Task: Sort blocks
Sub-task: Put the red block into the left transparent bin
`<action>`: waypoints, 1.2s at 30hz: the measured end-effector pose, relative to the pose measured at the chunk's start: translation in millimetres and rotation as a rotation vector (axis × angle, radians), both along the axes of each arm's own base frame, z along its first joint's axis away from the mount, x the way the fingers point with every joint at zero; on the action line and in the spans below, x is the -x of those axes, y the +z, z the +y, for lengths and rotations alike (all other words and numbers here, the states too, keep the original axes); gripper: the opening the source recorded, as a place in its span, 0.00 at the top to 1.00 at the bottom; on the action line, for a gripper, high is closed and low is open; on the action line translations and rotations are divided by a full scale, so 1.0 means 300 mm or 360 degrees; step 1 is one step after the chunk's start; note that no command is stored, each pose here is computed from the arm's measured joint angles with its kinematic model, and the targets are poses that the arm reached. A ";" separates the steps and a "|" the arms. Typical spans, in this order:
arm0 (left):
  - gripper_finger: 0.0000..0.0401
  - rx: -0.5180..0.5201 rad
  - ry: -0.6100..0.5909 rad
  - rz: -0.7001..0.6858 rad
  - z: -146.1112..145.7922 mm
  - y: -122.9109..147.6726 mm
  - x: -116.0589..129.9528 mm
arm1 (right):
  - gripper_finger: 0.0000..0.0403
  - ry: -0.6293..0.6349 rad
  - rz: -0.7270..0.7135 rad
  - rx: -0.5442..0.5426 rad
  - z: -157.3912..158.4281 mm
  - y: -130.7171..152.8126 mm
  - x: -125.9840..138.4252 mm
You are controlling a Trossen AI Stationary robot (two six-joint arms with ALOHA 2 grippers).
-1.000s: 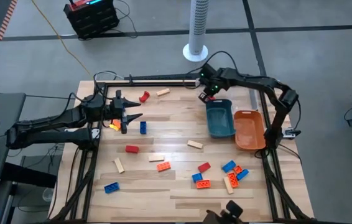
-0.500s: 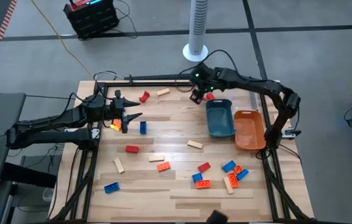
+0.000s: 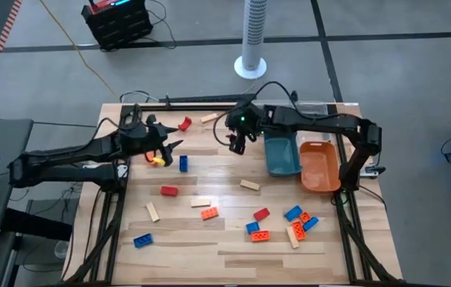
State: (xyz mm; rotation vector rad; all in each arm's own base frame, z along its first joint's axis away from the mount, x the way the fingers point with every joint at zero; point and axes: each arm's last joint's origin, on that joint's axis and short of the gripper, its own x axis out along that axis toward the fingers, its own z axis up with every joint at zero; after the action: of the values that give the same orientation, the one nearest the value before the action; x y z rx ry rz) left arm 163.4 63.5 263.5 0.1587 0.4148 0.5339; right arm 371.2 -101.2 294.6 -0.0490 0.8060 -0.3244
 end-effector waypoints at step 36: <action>0.23 0.0681 0.0882 0.0571 0.485 -0.401 -0.188 | 0.35 0.0257 -0.0036 0.0063 0.160 -0.166 -0.021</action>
State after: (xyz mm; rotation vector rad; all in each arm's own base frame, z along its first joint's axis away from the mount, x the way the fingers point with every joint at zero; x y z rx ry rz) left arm 219.6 209.0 143.1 -0.2885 0.9245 0.9504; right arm 377.6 -53.3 244.8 -0.1466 0.7683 -0.1882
